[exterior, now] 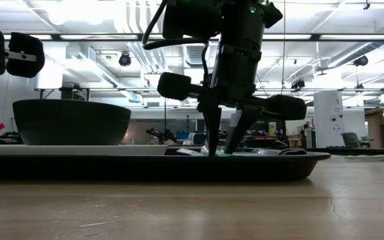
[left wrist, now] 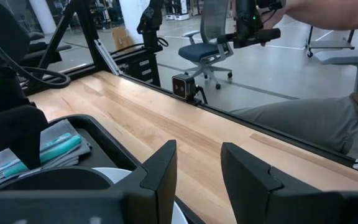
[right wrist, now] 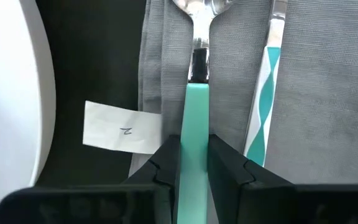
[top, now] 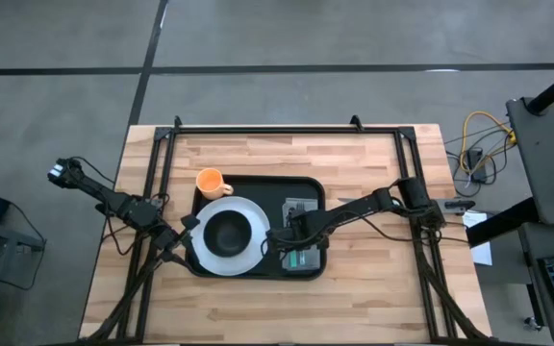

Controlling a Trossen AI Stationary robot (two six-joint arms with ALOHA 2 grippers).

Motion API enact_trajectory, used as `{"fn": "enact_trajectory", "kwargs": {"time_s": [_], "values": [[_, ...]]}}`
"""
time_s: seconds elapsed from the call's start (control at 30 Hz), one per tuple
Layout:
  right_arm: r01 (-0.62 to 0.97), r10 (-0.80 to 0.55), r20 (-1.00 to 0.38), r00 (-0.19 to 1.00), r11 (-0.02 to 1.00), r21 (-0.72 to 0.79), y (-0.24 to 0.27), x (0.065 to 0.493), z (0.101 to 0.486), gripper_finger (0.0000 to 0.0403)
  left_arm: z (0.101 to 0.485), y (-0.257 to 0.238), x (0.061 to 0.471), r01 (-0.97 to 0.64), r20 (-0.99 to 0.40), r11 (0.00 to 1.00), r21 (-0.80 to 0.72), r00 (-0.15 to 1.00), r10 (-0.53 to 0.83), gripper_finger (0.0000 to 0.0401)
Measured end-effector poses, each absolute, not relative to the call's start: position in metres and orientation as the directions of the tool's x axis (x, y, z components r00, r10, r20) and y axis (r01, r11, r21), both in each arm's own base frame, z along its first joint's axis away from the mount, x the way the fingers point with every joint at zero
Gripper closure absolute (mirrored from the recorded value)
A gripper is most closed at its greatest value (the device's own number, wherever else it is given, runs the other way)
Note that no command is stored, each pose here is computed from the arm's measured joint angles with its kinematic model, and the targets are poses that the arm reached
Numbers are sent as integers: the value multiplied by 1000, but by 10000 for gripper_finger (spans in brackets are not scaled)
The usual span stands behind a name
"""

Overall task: Set up tray
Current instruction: Put the blue spoon on the left side of the blue patterned fork

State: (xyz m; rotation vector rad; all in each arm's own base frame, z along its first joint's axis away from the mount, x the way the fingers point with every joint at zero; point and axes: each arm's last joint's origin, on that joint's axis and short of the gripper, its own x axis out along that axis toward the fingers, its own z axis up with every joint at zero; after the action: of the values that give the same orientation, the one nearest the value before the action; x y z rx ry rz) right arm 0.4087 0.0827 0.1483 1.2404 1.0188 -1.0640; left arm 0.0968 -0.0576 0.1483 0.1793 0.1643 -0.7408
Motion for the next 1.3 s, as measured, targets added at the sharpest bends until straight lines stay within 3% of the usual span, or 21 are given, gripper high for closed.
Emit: {"fn": "enact_trajectory", "kwargs": {"time_s": [0.67,1.3], "values": [[974,-90,-969,228,19,228,81,411,147,291,148,-58,97,682,-211,724,104,727,-654,294],[969,-87,-965,248,40,245,79,413,162,311,148,-58,97,682,-211,724,104,726,-654,294]]}}
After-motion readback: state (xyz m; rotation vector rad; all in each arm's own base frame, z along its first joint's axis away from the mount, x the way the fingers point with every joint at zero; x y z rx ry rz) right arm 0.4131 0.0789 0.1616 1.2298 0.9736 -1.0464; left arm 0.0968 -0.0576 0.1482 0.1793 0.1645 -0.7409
